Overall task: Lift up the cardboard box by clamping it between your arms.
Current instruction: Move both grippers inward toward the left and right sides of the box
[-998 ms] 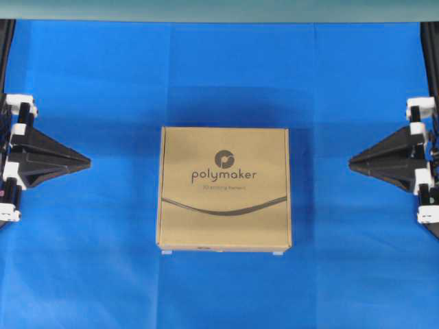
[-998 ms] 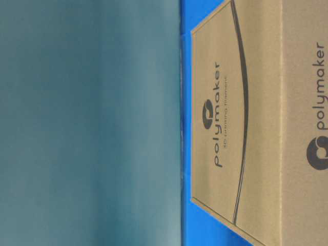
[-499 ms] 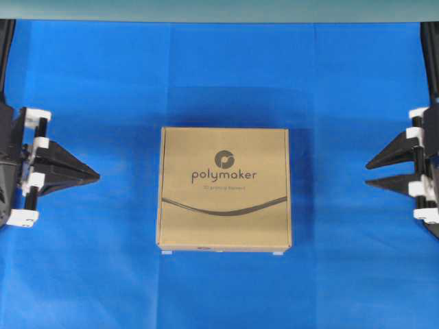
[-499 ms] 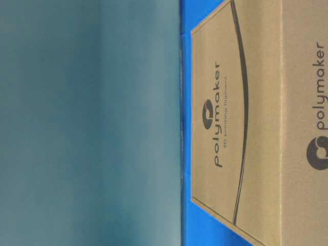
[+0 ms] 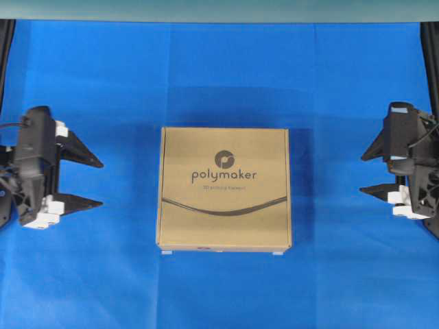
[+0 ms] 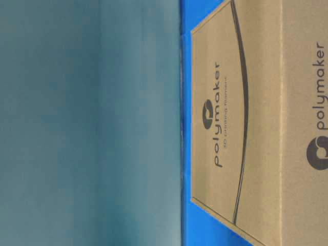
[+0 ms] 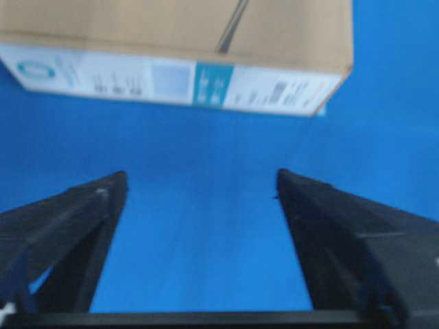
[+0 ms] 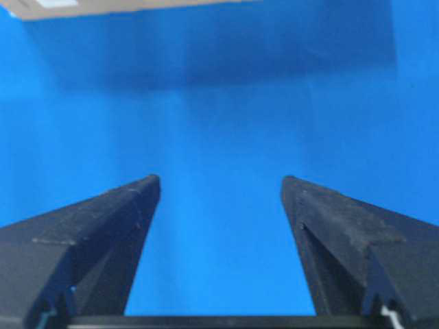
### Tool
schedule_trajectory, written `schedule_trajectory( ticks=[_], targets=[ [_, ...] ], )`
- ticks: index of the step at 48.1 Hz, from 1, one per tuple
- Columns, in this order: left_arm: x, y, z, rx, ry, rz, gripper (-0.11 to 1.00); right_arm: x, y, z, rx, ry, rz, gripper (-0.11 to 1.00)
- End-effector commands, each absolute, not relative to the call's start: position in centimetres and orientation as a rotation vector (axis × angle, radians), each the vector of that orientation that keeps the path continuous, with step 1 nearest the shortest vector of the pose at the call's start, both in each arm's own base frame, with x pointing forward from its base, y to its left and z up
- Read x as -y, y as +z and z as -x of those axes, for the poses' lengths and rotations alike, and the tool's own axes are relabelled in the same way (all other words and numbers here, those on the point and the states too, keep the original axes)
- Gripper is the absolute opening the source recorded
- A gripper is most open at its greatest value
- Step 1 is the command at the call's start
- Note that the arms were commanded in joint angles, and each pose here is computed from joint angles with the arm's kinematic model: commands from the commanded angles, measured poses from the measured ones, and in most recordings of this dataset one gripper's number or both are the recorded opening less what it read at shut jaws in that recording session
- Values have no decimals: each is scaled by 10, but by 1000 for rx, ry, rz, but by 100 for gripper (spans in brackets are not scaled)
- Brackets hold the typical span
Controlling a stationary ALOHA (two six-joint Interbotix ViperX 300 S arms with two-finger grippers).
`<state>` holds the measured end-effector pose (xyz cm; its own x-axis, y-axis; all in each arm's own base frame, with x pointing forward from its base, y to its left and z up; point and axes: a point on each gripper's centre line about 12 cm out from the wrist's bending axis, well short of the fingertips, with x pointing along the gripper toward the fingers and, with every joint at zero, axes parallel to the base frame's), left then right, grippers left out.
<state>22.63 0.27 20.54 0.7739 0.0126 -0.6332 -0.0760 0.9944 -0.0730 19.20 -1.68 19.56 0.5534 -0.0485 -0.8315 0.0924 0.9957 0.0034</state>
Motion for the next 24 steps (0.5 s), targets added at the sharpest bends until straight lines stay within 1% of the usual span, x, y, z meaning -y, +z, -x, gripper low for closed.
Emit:
schedule_trajectory(
  ticks=[1,6,8,14,24],
  targets=[
    [-4,207,-235,-698,52,93,88,18,194,-194,-987,-84,-42,100],
    [-4,196,-240,-744,56,93,80,18,183,-193,-1033,-85,-44,100],
    [-6,192,-243,-761,62,96,79,18,178,-193,-1052,-84,-45,100],
    [-12,174,-253,-841,90,108,83,19,164,-194,-1095,-84,-45,100],
    [-21,155,-280,-927,117,116,85,21,151,-213,-1061,-85,-43,100]
  ],
)
